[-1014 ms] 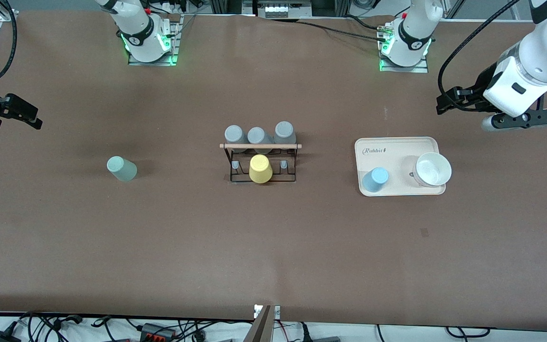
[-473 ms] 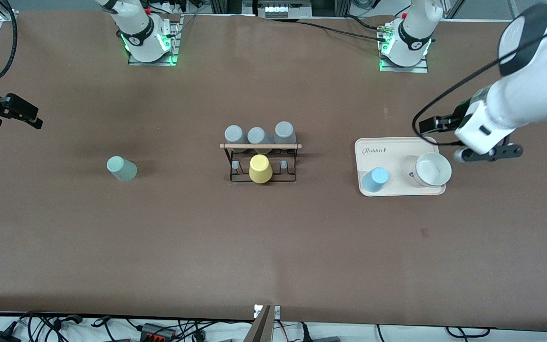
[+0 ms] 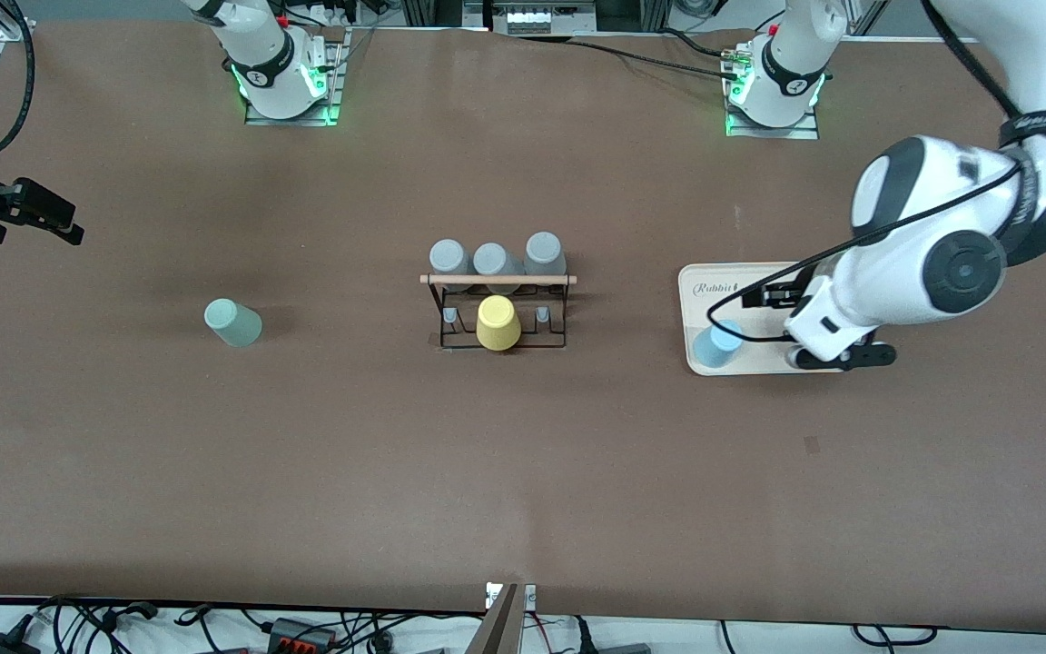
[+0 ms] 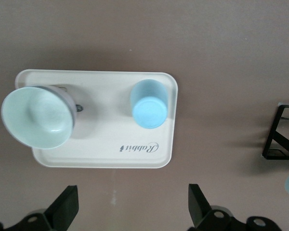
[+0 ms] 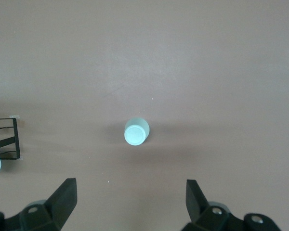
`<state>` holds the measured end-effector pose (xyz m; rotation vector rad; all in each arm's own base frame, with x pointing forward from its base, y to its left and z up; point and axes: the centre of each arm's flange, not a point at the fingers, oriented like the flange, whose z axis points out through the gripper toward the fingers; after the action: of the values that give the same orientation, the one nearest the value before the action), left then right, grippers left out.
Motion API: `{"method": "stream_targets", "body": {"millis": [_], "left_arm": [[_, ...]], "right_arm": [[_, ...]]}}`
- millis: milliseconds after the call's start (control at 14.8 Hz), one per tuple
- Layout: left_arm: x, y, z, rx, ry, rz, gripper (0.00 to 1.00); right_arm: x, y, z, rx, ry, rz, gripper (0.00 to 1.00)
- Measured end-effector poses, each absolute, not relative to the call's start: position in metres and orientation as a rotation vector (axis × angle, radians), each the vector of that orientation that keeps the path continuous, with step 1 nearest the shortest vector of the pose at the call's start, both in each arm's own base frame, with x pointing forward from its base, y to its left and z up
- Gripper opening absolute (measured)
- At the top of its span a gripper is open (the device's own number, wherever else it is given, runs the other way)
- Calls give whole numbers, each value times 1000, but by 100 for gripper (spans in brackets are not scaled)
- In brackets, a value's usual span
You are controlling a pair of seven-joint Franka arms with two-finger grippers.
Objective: Hang scattered cups on rack with three cups
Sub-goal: 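Reach the left gripper down to the light blue cup on the tray, then grasp the light blue cup with the left gripper and lift it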
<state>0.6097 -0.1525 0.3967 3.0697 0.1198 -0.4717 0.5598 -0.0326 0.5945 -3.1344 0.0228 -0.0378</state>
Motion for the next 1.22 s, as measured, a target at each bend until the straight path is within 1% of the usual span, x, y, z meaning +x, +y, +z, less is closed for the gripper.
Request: {"method": "stream_targets", "body": {"millis": [270, 405, 811, 1216], "left_arm": [[592, -176, 337, 3117, 83, -468, 100], [586, -176, 317, 3125, 77, -478, 100], [590, -173, 275, 3132, 77, -466, 100], [594, -169, 253, 3152, 63, -450, 100]], "right_arm": [[560, -31, 594, -3134, 19, -38, 100], [560, -32, 594, -3134, 20, -35, 100], [563, -33, 587, -3136, 22, -17, 100], [566, -37, 584, -3154, 26, -25, 100]]}}
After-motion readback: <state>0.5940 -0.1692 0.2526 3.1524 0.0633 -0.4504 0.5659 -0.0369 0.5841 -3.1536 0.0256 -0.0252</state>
